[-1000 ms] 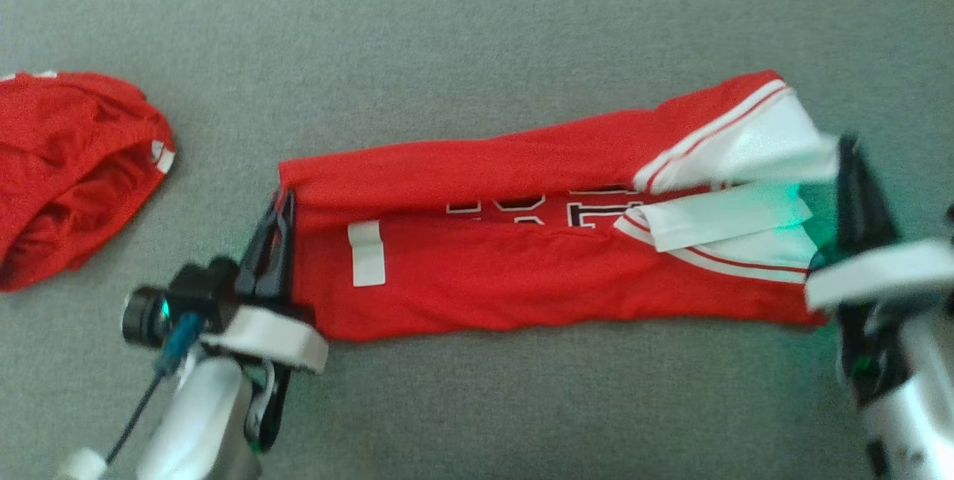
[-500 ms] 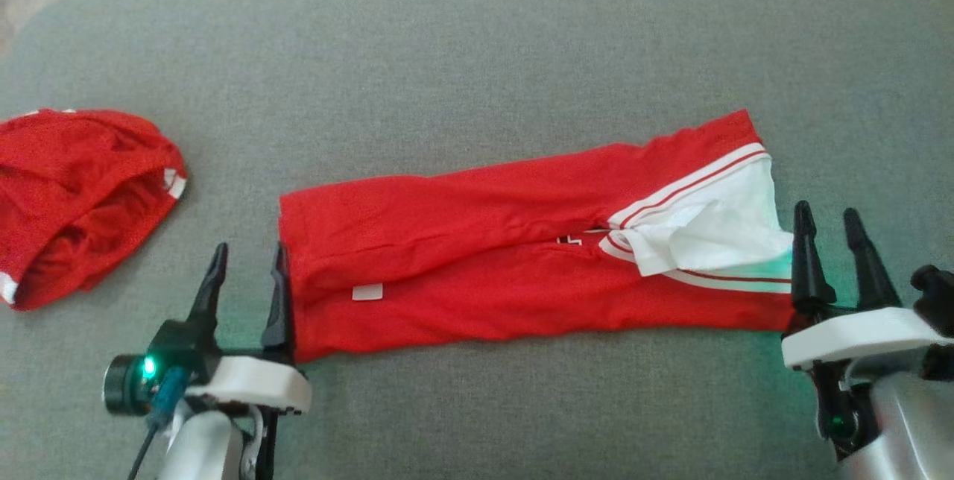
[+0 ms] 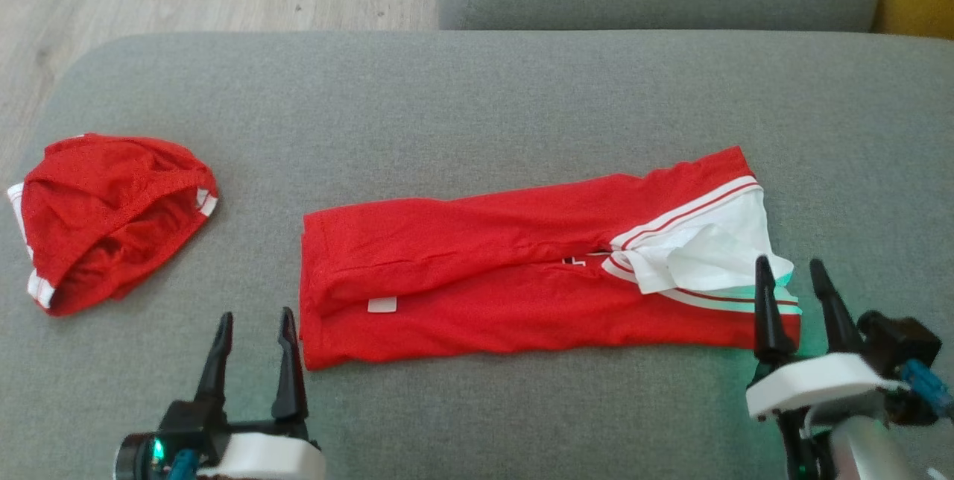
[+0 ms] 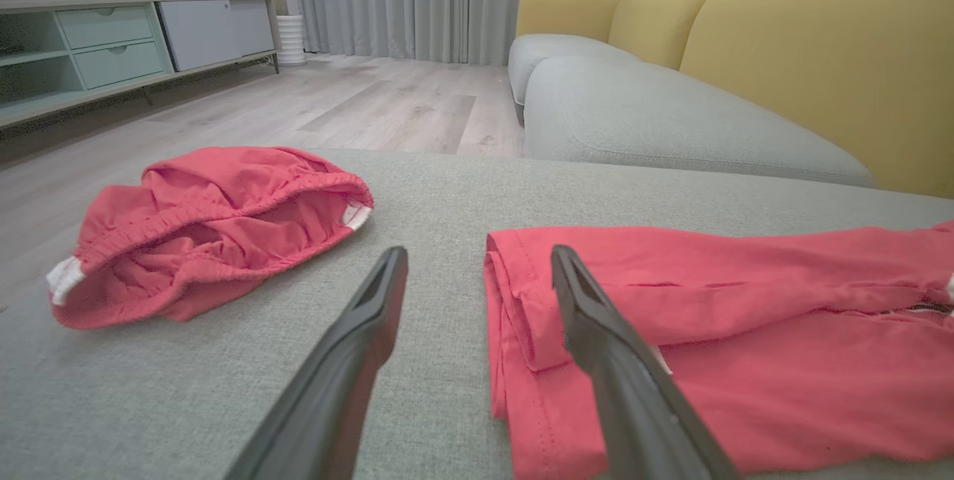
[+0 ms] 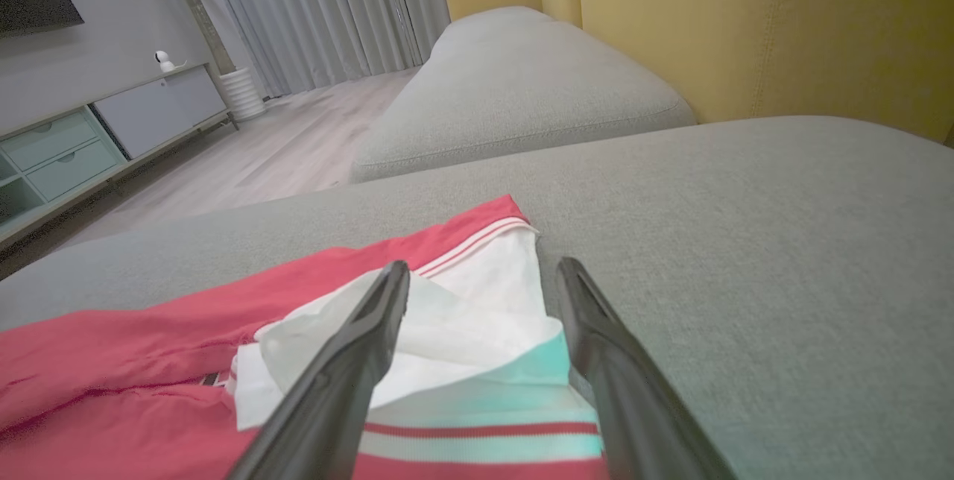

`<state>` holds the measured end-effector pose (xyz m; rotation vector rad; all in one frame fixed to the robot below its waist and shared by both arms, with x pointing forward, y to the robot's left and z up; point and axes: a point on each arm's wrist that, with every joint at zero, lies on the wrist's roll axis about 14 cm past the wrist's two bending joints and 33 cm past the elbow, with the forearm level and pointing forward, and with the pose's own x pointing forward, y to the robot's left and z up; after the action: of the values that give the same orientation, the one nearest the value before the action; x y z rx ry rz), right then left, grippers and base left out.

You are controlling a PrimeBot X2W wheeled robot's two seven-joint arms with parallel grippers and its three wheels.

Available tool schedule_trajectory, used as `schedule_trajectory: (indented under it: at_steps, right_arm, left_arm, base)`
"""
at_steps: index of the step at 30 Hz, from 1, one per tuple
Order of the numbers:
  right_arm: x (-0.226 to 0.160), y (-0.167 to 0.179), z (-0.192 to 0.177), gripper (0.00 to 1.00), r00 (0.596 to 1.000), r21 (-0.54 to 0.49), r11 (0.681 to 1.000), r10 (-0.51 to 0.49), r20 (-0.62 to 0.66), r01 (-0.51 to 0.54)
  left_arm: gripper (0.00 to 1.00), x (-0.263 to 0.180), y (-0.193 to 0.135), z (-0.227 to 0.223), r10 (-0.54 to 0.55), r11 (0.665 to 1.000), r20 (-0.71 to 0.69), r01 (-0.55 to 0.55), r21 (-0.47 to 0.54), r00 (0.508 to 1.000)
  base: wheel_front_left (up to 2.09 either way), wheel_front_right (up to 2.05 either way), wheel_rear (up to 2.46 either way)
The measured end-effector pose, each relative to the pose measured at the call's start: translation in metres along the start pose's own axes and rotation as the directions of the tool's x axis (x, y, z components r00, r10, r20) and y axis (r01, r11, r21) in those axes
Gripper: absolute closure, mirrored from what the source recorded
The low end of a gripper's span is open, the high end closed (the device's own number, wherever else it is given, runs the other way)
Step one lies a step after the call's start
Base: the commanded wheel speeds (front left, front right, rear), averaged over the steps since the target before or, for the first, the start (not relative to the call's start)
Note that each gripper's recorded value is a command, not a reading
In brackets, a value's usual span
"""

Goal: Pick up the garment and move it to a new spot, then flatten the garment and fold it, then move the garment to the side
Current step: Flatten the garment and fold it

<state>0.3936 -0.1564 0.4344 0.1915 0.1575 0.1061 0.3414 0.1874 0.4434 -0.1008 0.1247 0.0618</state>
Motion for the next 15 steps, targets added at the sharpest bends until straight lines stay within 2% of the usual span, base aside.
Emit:
schedule_trajectory:
  at_steps: [10,15]
  right_arm:
    - [-0.001,0.001,-0.018,0.0,0.998,-0.004,1.0,-0.004,-0.058,0.003]
    - [0.032,0.002,-0.012,0.0,0.997,-0.022,1.0,0.008,-0.077,-0.01]
  left_arm:
    - [0.0,-0.001,-0.005,-0.003,-0.015,1.0,-0.01,0.015,-0.018,1.0]
    - [0.0,0.005,-0.013,-0.011,-0.039,0.999,-0.039,0.039,-0.016,0.998]
  base:
    - [0.0,0.0,0.0]
    - [0.0,0.0,0.0]
